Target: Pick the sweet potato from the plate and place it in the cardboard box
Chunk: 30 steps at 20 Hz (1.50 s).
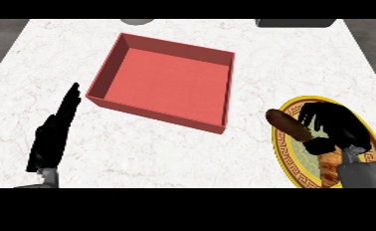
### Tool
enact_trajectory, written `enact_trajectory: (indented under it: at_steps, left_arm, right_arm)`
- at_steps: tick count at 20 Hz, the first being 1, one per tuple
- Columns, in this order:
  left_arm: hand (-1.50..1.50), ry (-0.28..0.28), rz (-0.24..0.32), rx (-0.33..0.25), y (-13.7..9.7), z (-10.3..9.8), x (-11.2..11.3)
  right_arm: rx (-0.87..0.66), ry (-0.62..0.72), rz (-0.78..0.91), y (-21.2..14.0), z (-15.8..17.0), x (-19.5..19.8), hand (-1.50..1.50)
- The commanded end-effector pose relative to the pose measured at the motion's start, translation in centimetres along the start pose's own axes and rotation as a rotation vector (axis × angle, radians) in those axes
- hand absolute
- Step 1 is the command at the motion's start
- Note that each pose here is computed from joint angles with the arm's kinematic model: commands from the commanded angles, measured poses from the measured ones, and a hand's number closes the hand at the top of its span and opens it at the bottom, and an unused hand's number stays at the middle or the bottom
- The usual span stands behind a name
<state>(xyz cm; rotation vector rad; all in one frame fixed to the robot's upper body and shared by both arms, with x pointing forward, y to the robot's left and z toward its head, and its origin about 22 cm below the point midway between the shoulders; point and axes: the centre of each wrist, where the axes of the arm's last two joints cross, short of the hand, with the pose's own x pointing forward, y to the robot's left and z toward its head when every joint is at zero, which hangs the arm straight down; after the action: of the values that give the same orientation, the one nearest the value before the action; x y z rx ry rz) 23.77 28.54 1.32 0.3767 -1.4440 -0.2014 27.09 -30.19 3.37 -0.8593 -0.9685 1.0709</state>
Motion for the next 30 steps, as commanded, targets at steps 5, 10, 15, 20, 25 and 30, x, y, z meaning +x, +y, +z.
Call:
enact_trajectory:
  at_steps: [5, 10, 15, 20, 25, 30]
  left_arm:
    - [0.00, -0.027, 0.010, -0.043, -1.3, -1.3, 0.3]
    - [0.00, -0.076, -0.003, -0.054, -2.8, -1.6, 1.9]
    - [0.00, -0.043, -0.001, -0.060, -2.0, -1.0, 1.2]
    - [0.00, -0.036, -0.014, -0.029, -0.7, -1.0, 1.0]
    - [0.00, -0.005, 0.010, -0.008, -0.8, -0.6, -0.6]
    - [0.00, -0.010, 0.004, -0.022, -0.2, 0.0, -0.1]
  right_arm:
    - [-0.073, -0.362, 0.167, -6.4, -3.9, 3.0, 1.50]
    - [-0.116, -0.575, 0.246, -11.0, -6.7, 4.7, 1.50]
    - [-0.206, -0.677, 0.209, -11.8, -9.8, 4.1, 1.50]
    - [-0.191, -0.935, -0.087, -15.4, -10.5, 8.3, 1.50]
    - [-0.130, -1.152, -0.263, -19.6, -9.7, 10.2, 1.50]
    - [-0.089, -1.209, -0.342, -18.6, -10.1, 14.2, 1.50]
